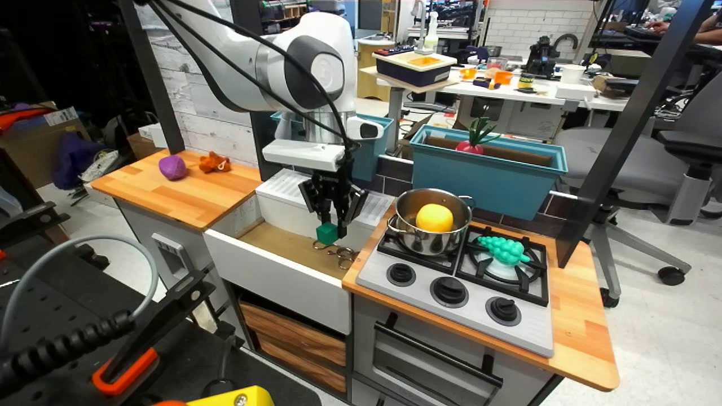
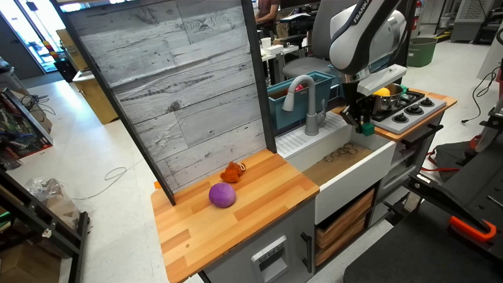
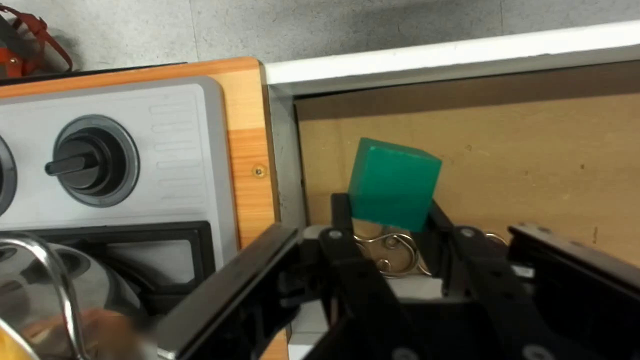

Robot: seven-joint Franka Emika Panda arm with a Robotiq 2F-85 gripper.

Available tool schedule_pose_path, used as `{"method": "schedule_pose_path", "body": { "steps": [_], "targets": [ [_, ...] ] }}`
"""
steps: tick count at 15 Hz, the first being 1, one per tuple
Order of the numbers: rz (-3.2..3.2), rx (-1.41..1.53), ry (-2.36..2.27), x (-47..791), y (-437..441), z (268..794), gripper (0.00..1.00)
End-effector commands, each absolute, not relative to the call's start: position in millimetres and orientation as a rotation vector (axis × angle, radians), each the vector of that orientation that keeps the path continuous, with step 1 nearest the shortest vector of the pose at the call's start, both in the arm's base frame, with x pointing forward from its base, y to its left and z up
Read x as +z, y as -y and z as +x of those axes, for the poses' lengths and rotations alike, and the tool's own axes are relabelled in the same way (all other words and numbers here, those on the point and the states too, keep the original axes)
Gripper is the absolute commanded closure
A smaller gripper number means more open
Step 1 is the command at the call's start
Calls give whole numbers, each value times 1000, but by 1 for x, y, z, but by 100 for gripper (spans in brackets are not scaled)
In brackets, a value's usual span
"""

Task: Put the green block inside the sink

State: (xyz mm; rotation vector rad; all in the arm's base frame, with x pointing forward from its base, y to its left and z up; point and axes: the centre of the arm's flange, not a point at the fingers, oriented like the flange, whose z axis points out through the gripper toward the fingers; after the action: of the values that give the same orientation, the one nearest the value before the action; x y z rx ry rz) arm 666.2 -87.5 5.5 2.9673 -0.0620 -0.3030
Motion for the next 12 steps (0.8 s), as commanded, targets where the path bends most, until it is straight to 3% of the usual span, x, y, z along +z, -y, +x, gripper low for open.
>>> {"method": "schedule_pose_path", "body": {
  "steps": [1,12],
  "targets": [
    [2927,-327,-4,-32,95,709,90],
    [2853,-411,-46,-117,96,729,90]
  ]
}}
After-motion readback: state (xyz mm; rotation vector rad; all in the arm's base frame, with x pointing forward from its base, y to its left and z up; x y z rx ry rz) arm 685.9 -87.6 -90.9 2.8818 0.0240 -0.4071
